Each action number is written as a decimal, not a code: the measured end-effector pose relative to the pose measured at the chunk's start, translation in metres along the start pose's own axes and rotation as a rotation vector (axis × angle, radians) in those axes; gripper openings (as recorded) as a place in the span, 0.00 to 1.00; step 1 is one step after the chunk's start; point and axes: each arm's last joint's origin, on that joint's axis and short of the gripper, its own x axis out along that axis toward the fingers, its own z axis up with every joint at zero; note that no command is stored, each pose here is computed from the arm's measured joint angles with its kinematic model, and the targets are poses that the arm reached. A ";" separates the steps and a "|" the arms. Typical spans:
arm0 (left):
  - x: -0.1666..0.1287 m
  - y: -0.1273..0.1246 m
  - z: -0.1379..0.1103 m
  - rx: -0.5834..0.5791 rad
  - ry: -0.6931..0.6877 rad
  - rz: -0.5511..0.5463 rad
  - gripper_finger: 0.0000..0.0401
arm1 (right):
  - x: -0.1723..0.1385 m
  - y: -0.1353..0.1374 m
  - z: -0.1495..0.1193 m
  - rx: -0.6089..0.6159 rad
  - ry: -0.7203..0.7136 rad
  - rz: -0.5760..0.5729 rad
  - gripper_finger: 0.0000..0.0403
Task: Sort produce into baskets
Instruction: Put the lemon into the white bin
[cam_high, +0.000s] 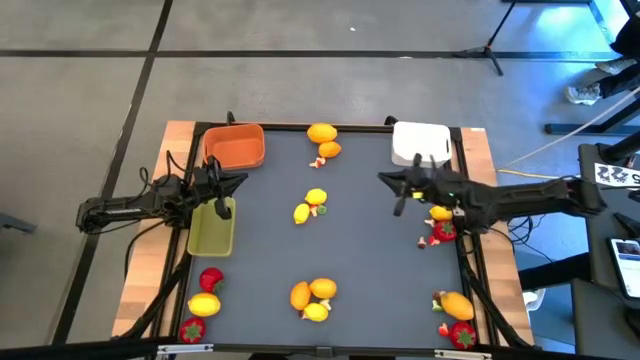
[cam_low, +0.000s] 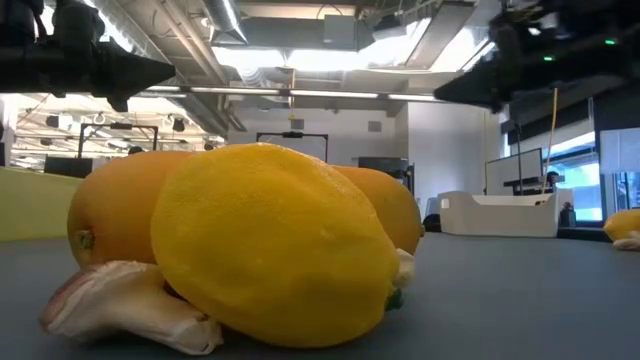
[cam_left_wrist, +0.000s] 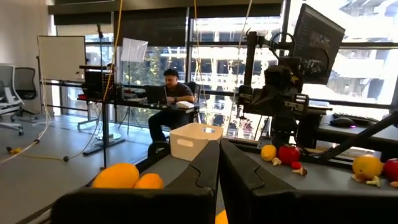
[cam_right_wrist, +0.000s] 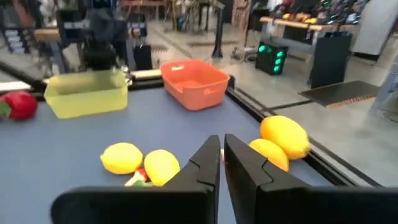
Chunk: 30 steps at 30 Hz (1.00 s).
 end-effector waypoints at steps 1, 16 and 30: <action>0.000 0.000 0.000 0.000 0.001 0.000 0.02 | 0.008 -0.001 0.003 -0.005 0.016 0.002 0.06; 0.000 0.000 -0.007 0.019 0.074 0.001 0.02 | 0.106 0.004 0.011 -0.045 0.233 0.101 0.06; -0.001 0.000 -0.013 0.034 0.131 0.002 0.02 | 0.154 0.018 -0.017 -0.049 0.387 0.277 0.29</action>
